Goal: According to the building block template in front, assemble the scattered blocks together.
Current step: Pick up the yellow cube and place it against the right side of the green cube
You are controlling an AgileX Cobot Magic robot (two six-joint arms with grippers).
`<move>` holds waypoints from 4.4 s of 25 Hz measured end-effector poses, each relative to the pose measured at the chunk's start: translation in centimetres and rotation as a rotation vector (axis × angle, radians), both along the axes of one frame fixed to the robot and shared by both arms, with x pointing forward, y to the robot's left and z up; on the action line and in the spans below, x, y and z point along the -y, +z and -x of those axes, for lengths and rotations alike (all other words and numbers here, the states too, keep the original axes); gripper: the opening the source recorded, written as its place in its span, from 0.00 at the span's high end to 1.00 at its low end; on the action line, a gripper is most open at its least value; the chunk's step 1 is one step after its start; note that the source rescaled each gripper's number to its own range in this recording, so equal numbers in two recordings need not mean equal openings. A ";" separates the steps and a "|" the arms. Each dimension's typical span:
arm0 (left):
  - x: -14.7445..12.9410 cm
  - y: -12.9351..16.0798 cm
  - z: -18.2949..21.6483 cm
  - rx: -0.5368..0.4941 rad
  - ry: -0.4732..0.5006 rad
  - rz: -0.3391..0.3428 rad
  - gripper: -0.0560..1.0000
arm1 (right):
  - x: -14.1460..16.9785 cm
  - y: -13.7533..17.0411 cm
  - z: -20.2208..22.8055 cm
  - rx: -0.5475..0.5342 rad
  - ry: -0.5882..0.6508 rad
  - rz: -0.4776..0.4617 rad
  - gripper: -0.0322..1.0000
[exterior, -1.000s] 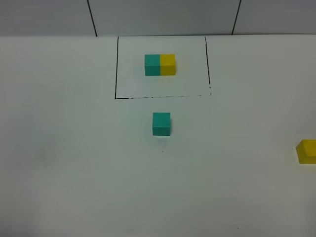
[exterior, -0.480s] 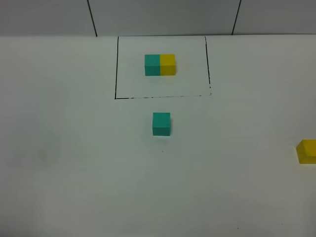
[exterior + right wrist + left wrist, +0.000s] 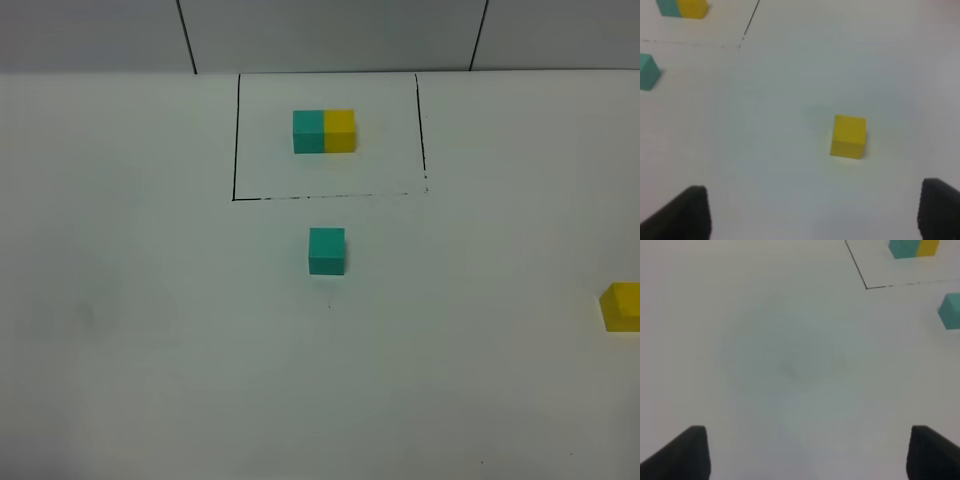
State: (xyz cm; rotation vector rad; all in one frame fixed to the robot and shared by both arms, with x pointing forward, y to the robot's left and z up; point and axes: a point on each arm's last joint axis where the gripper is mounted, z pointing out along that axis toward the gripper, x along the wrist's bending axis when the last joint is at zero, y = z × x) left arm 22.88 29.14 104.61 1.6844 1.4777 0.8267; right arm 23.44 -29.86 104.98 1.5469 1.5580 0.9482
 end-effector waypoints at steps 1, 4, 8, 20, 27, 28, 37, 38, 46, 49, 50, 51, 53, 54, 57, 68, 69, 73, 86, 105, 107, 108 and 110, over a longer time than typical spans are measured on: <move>0.0 0.0 0.0 0.000 0.007 0.000 0.30 | 0.0 0.0 0.0 0.000 0.000 0.000 0.11; 0.0 0.0 0.0 0.000 0.008 0.000 0.30 | 0.0 0.0 0.0 0.000 0.000 0.000 0.11; 0.0 0.0 0.0 0.000 0.008 0.000 0.30 | 0.0 0.0 0.0 0.000 0.000 0.000 0.11; 0.0 0.0 0.0 0.000 0.008 0.000 0.30 | 0.0 0.0 0.0 0.000 0.000 0.000 0.11; 0.0 0.0 0.0 0.000 0.008 0.000 0.30 | 0.0 0.0 0.0 0.000 0.000 0.000 0.11; 0.0 0.0 0.0 0.000 0.008 0.000 0.30 | 0.0 0.0 0.0 0.000 -0.004 -0.007 0.11; 0.0 0.0 0.0 0.000 0.008 0.000 0.30 | -0.2 0.2 -8.0 -0.345 -0.019 -0.052 0.11; 0.0 0.0 0.0 0.000 0.008 0.000 0.30 | -0.2 0.1 -10.0 -0.379 -0.021 -0.052 0.11; 0.0 0.0 0.0 0.000 0.008 0.000 0.30 | 0.8 -4.5 -22.5 -0.739 -0.056 -0.039 0.11; 0.0 0.0 0.0 0.000 0.008 0.000 0.30 | 1.4 -6.2 -24.8 -0.761 -0.044 -0.024 0.11; 0.0 0.0 0.0 0.000 0.008 0.000 0.30 | 1.7 -6.8 -25.4 -0.771 -0.049 -0.029 0.11; 0.0 0.0 0.0 0.000 0.008 0.000 0.30 | 2.0 -7.2 -25.8 -0.778 -0.053 -0.034 0.11; 0.0 0.0 0.0 0.000 0.008 0.000 0.30 | 2.9 -8.4 -26.3 -0.814 -0.069 -0.048 0.11; 0.0 0.0 0.0 0.000 0.008 0.000 0.30 | 3.3 -8.9 -26.5 -0.826 -0.073 -0.052 0.11; 0.0 0.0 0.0 0.000 0.008 0.000 0.30 | 4.3 -10.1 -26.9 -0.850 -0.091 -0.085 0.11; 0.0 0.0 0.0 0.000 0.008 0.000 0.30 | 5.5 -13.4 -28.1 -0.879 -0.103 -0.090 0.11; 0.0 0.0 0.0 0.000 0.008 0.000 0.30 | 5.6 -13.7 -28.2 -0.879 -0.103 -0.087 0.11; 0.0 0.0 0.0 0.000 0.008 0.000 0.30 | 5.7 -14.5 -28.4 -0.885 -0.102 -0.078 0.20; 0.0 0.0 0.0 0.000 0.008 0.000 0.30 | 5.8 -15.3 -28.4 -0.925 -0.070 -0.027 0.96; 0.0 0.0 0.0 0.000 0.008 0.000 0.30 | -13.6 -10.2 -37.5 -0.808 1.106 0.753 0.96; 0.0 0.0 0.0 0.000 0.008 0.000 0.30 | -14.9 -11.0 -38.3 -0.799 1.135 0.770 0.96; 0.0 0.0 0.0 0.000 0.008 0.000 0.30 | -15.5 -11.3 -38.5 -0.795 1.148 0.778 0.96; 0.0 0.0 0.0 0.000 0.008 0.000 0.30 | -16.3 -12.0 -39.3 -0.790 1.162 0.787 0.96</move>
